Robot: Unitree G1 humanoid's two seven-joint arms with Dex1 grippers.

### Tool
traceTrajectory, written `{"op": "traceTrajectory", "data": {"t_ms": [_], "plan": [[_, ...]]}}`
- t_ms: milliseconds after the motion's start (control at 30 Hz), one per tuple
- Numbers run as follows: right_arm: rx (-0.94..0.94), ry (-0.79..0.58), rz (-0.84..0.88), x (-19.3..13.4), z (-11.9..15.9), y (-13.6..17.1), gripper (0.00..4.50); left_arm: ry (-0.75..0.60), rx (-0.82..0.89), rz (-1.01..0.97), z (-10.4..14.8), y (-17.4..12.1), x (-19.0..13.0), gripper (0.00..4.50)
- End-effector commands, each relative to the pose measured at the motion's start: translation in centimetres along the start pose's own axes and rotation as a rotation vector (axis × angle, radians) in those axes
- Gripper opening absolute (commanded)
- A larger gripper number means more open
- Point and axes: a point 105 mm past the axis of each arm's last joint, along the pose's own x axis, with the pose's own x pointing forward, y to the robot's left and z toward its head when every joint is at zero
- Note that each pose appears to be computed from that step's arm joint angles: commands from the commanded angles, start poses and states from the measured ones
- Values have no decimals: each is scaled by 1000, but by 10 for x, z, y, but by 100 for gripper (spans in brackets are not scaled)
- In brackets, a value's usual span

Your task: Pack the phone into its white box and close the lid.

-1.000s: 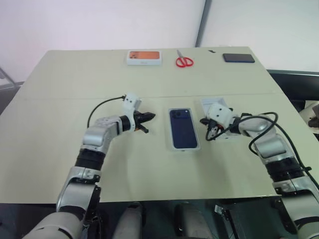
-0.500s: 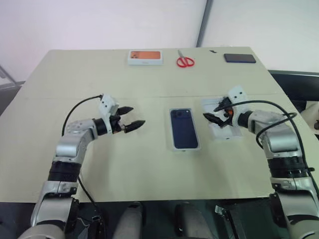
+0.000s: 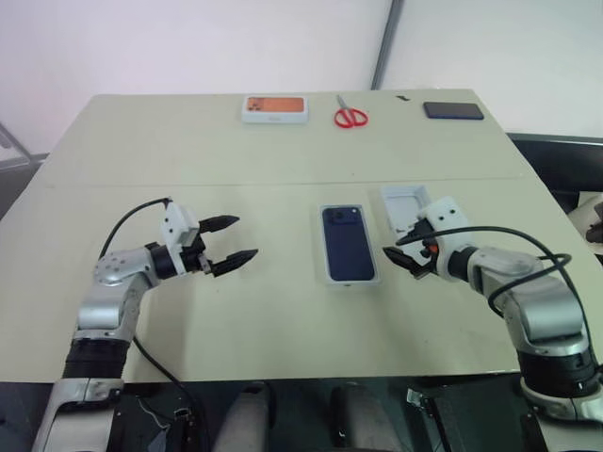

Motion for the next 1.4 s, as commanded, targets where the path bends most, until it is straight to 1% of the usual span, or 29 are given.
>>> {"op": "traceTrajectory", "data": {"t_ms": [33, 100, 167, 300, 367, 467, 600, 700, 800, 900, 1033, 1300, 1400], "plan": [[23, -54, -12, -4, 15, 3, 437, -46, 45, -24, 14, -5, -3, 449], [31, -31, -34, 1, 15, 1, 437, -47, 35, -51, 14, -10, -4, 449], [82, -27, -31, 6, 18, -1, 437, -45, 34, -61, 14, -13, -4, 449], [107, 24, -66, 15, 29, -15, 437, -48, 27, -60, 13, -14, -3, 449], [119, 71, -49, 19, 30, -16, 437, -51, 25, -63, 12, -17, -1, 449], [198, 139, -8, 24, 33, -10, 437, -52, 23, -59, 11, -19, 1, 449], [241, 180, 27, 29, 42, -3, 437, -56, 12, -42, 10, -19, 2, 449], [273, 219, 12, 33, 43, -6, 437, -57, 8, -32, 9, -20, 4, 449], [233, 259, -23, 36, 40, -12, 437, -57, 0, -20, 8, -21, 5, 449], [233, 279, -45, 38, 38, -17, 437, -61, -4, -3, 7, -22, 6, 449], [241, 309, -36, 38, 33, -16, 437, -71, -16, -5, 7, -27, 9, 449], [210, 305, -40, 42, 42, -17, 437, -86, -20, -4, 9, -28, 11, 449], [212, 301, -35, 44, 41, -15, 354, -89, -17, -4, 9, -28, 12, 450]]}}
